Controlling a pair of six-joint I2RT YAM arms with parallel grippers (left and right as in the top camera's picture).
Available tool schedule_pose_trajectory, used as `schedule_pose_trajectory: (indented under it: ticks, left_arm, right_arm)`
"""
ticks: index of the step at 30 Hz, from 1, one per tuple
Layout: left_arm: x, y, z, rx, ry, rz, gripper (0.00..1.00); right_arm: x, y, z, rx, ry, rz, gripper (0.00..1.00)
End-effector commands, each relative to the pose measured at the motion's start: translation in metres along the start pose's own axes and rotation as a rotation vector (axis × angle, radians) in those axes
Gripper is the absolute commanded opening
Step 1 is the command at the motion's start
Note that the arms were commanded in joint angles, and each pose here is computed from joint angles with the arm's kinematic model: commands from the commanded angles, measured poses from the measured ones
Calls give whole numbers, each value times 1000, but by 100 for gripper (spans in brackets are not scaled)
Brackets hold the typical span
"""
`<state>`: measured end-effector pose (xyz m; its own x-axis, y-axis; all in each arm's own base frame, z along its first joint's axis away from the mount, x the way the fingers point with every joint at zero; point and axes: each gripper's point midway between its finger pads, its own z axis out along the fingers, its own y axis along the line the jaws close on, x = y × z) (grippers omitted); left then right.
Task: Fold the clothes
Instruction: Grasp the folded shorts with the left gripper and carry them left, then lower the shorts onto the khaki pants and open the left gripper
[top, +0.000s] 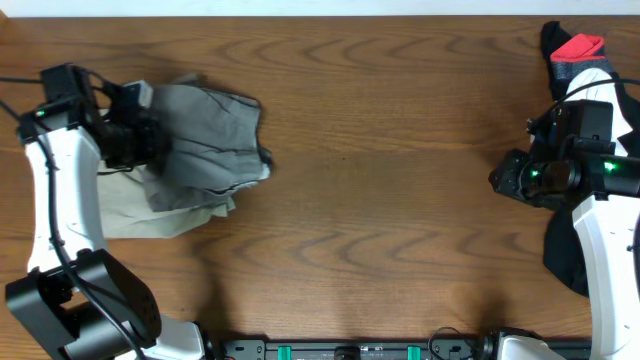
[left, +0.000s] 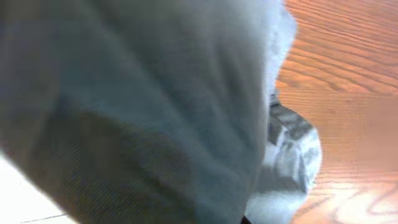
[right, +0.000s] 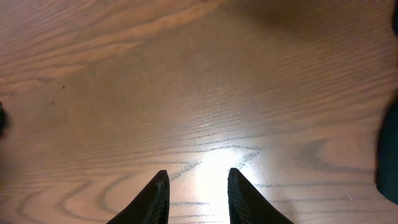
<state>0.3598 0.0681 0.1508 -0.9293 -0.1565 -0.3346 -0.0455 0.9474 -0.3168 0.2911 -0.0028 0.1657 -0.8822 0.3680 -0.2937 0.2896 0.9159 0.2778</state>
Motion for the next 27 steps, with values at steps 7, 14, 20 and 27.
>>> schedule_pose_trajectory:
  ticks: [7,14,20,27]
  left_arm:
    - [-6,49,-20,-199,-43,-110,6]
    - [-35,-20,-30,94,-125,-36,6]
    - [-49,-61,-55,133,-136,36,6]
    - [-55,-25,-85,5,-171,-25,6]
  right_arm:
    - [-2,2,-1,-7,-7,25,30]
    - [-3,1,-1,-4,-13,25,30]
    - [-3,1,-1,-4,-14,32,30]
    - [-2,1,-1,-3,-8,33,30]
